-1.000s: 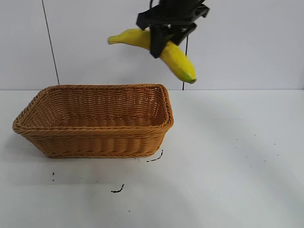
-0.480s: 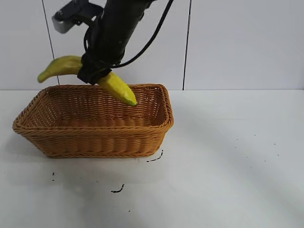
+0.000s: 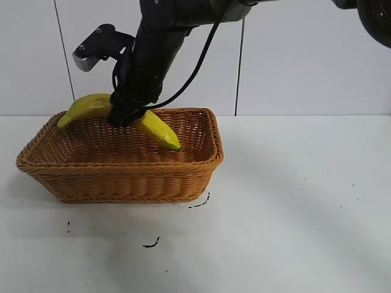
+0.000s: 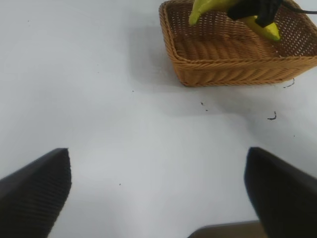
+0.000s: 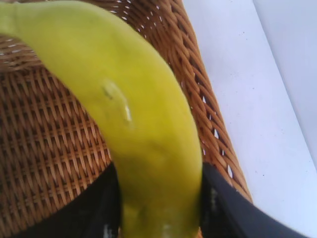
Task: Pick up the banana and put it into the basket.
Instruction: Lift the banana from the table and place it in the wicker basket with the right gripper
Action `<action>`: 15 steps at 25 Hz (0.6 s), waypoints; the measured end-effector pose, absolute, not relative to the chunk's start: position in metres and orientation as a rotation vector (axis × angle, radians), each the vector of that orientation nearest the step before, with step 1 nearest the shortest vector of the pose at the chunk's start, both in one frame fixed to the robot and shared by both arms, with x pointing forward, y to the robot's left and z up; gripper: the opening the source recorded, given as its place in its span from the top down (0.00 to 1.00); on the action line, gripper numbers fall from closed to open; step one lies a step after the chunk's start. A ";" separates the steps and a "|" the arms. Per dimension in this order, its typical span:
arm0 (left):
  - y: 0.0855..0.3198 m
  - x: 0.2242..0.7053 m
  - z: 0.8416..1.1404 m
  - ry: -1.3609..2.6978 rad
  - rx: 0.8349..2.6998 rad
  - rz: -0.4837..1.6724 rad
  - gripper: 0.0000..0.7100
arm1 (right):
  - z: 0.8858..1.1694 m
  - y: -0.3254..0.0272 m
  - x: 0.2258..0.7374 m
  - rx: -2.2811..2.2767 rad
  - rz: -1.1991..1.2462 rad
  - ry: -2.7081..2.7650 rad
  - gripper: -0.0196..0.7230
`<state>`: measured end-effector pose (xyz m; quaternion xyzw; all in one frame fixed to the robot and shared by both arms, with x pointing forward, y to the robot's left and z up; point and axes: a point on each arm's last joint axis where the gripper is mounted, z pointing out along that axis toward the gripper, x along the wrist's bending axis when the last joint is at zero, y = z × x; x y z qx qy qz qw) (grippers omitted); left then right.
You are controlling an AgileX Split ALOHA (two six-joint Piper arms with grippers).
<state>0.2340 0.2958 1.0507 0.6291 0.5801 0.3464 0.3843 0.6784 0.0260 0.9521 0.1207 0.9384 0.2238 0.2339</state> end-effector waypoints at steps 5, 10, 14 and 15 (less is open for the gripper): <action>0.296 0.234 1.051 1.478 1.603 0.883 0.03 | 0.952 0.026 0.678 0.331 0.615 2.576 0.26; 0.296 0.234 1.051 1.478 1.603 0.883 0.03 | 0.955 0.026 0.678 0.375 0.630 2.572 0.06; 0.296 0.234 1.051 1.478 1.603 0.883 0.03 | 0.970 0.025 0.675 0.615 0.716 2.549 0.04; 0.296 0.234 1.051 1.478 1.603 0.882 0.03 | 0.977 0.024 0.674 0.693 0.738 2.540 0.04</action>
